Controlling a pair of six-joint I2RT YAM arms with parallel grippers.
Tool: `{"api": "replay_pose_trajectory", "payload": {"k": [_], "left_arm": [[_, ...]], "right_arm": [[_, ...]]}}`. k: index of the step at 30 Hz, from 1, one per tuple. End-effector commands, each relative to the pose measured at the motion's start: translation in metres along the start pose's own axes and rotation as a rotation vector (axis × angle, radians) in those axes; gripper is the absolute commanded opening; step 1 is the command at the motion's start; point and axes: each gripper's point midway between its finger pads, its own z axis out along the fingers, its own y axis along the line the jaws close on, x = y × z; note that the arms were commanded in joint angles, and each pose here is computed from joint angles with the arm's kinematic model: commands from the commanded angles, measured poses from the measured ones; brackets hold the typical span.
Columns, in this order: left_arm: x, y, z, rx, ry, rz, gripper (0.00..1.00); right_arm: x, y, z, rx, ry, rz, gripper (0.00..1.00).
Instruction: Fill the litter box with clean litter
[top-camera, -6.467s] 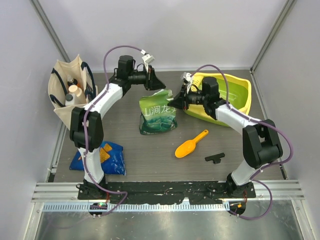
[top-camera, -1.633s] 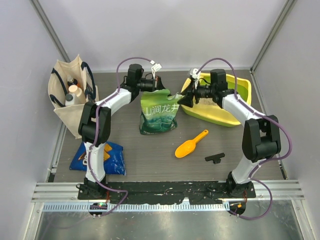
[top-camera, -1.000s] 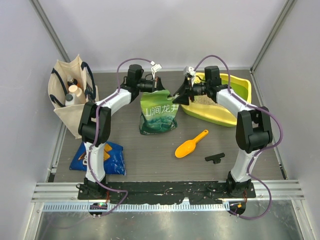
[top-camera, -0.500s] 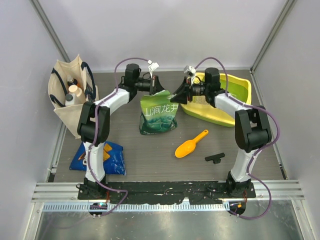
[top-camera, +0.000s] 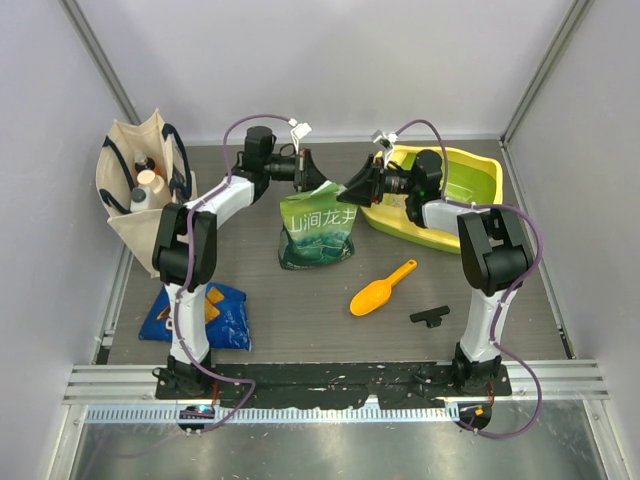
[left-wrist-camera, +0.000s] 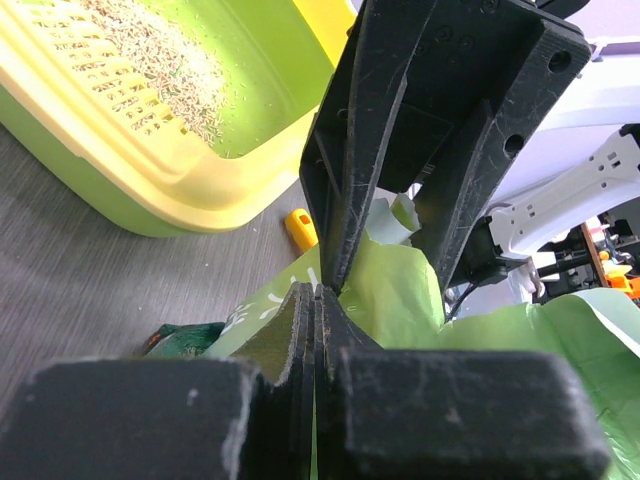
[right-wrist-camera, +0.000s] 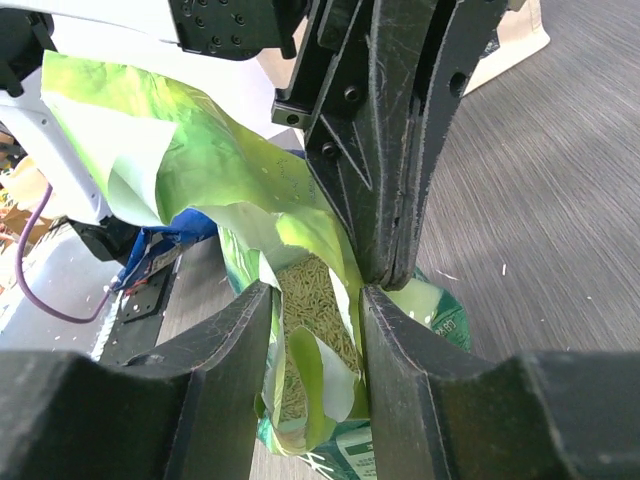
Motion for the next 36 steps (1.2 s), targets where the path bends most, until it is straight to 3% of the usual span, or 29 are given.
{"api": "replay_pose_trajectory", "payload": {"k": [1, 5, 8, 10, 18, 26, 36], "left_arm": [[-0.010, -0.008, -0.004, -0.004, -0.014, 0.052, 0.00], [-0.012, -0.007, -0.005, -0.012, -0.014, 0.060, 0.00], [-0.012, -0.006, -0.005, -0.015, -0.012, 0.062, 0.00], [-0.012, -0.006, -0.005, -0.017, -0.012, 0.062, 0.00], [-0.013, -0.006, -0.006, -0.021, -0.013, 0.061, 0.00], [-0.013, -0.007, -0.012, -0.029, -0.014, 0.062, 0.00], [-0.012, -0.009, -0.015, -0.041, -0.009, 0.073, 0.00]], "right_arm": [[-0.009, 0.015, 0.005, -0.041, -0.026, -0.065, 0.45], [-0.004, 0.008, 0.004, 0.008, -0.011, -0.059, 0.46], [0.008, -0.001, 0.003, 0.083, 0.062, -0.138, 0.46], [0.020, -0.004, 0.001, 0.105, 0.103, -0.109, 0.46], [0.003, 0.006, 0.006, 0.065, 0.014, -0.070, 0.39], [-0.009, 0.025, 0.009, -0.007, -0.067, 0.051, 0.39], [0.007, 0.022, 0.012, 0.010, -0.045, 0.071, 0.38]]}}
